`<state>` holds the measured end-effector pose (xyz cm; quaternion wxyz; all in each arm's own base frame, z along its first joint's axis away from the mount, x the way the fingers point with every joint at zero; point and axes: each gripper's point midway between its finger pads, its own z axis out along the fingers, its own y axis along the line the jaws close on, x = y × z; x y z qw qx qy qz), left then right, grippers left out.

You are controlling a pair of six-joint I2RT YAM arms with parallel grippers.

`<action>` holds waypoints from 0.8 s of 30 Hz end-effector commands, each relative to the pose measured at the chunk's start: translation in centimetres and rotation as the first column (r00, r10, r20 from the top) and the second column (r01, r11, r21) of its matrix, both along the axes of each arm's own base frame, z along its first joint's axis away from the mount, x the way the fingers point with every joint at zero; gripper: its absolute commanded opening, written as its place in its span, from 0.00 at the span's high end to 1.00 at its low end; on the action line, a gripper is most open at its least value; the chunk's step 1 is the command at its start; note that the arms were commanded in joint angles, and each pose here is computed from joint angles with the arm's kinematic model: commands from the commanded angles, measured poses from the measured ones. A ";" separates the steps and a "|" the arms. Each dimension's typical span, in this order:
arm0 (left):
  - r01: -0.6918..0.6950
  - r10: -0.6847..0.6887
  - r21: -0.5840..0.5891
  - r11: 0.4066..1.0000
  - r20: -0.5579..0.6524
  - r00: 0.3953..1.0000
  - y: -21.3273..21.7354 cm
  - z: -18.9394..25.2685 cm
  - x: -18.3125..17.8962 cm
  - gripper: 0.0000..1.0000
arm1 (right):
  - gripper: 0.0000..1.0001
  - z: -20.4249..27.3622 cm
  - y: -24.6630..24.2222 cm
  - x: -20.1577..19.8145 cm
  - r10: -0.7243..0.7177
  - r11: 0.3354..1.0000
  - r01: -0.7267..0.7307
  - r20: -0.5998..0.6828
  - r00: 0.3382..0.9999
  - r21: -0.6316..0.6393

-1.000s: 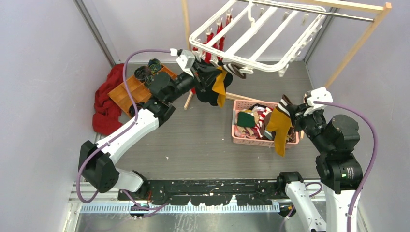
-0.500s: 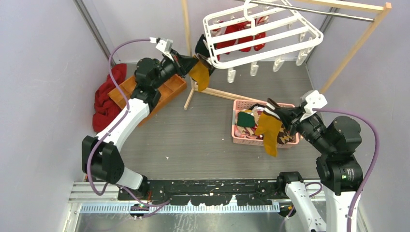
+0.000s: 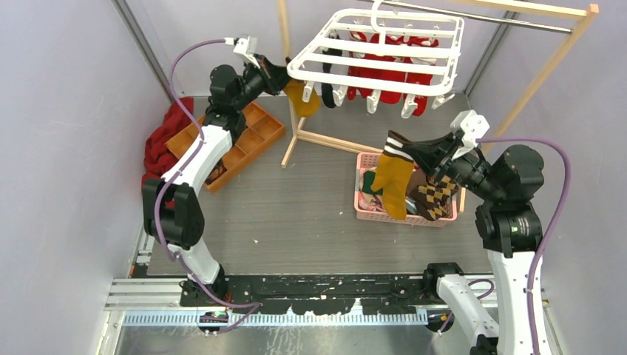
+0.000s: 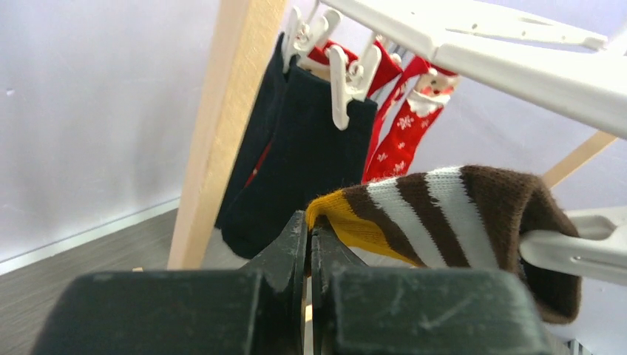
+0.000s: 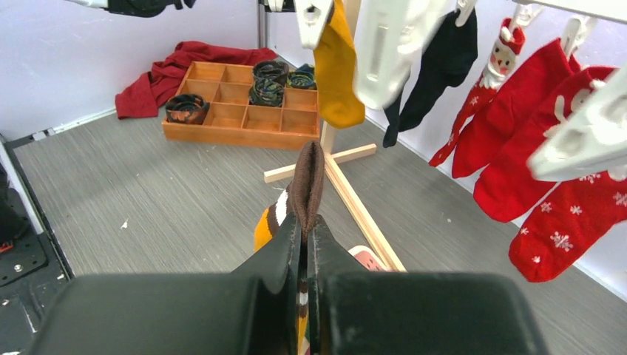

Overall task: Clip the socks to the hanger
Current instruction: Rotate the hanger at the clothesline.

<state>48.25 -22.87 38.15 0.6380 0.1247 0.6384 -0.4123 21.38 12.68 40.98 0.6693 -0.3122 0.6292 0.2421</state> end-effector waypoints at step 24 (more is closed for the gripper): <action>-0.109 0.102 -0.132 0.985 -0.061 0.993 4.7 1.9 -1.6 0.48 | 0.99 6.1 3.7 5.9 0.123 0.992 -0.124 0.132 0.984 0.000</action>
